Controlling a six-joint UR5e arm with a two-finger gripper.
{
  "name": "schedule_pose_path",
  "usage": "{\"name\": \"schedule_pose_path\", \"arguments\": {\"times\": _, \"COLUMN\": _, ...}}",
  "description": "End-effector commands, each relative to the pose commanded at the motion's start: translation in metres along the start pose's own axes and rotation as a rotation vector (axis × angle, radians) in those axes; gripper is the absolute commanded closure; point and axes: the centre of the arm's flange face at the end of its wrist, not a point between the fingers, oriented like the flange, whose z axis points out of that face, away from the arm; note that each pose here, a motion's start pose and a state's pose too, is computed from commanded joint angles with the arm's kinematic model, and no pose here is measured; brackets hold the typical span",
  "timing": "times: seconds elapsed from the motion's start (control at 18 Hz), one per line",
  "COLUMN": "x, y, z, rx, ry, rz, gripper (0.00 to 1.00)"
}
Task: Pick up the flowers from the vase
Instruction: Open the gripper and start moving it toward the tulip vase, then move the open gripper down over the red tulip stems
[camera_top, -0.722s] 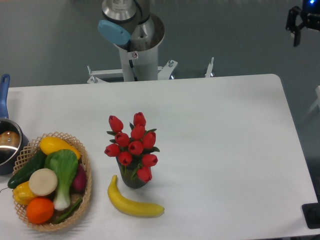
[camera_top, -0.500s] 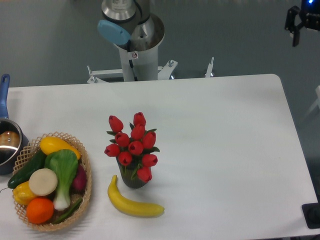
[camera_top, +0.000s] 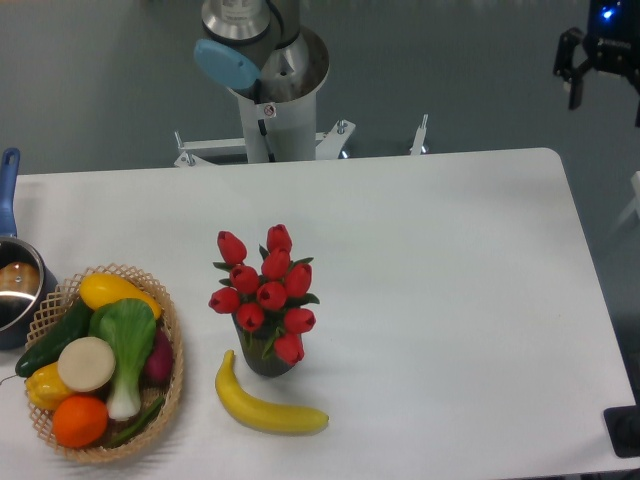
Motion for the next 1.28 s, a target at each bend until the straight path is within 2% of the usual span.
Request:
{"name": "schedule_pose_path", "arguments": {"times": 0.28, "x": 0.014, "y": -0.003, "z": 0.020, "rx": 0.237, "ry": -0.011, "rz": -0.204, "gripper": 0.00}}
{"name": "schedule_pose_path", "arguments": {"times": 0.5, "x": 0.016, "y": -0.021, "z": 0.025, "rx": 0.315, "ry": 0.009, "rz": -0.281, "gripper": 0.00}}
{"name": "schedule_pose_path", "arguments": {"times": 0.67, "x": 0.020, "y": -0.047, "z": 0.034, "rx": 0.383, "ry": 0.035, "rz": -0.264, "gripper": 0.00}}
{"name": "schedule_pose_path", "arguments": {"times": 0.78, "x": 0.029, "y": -0.050, "z": 0.044, "rx": 0.403, "ry": 0.050, "rz": -0.254, "gripper": 0.00}}
{"name": "schedule_pose_path", "arguments": {"times": 1.0, "x": 0.079, "y": -0.068, "z": 0.072, "rx": 0.422, "ry": 0.120, "rz": -0.223, "gripper": 0.00}}
{"name": "schedule_pose_path", "arguments": {"times": 1.28, "x": 0.110, "y": -0.103, "z": 0.093, "rx": 0.498, "ry": 0.182, "rz": -0.194, "gripper": 0.00}}
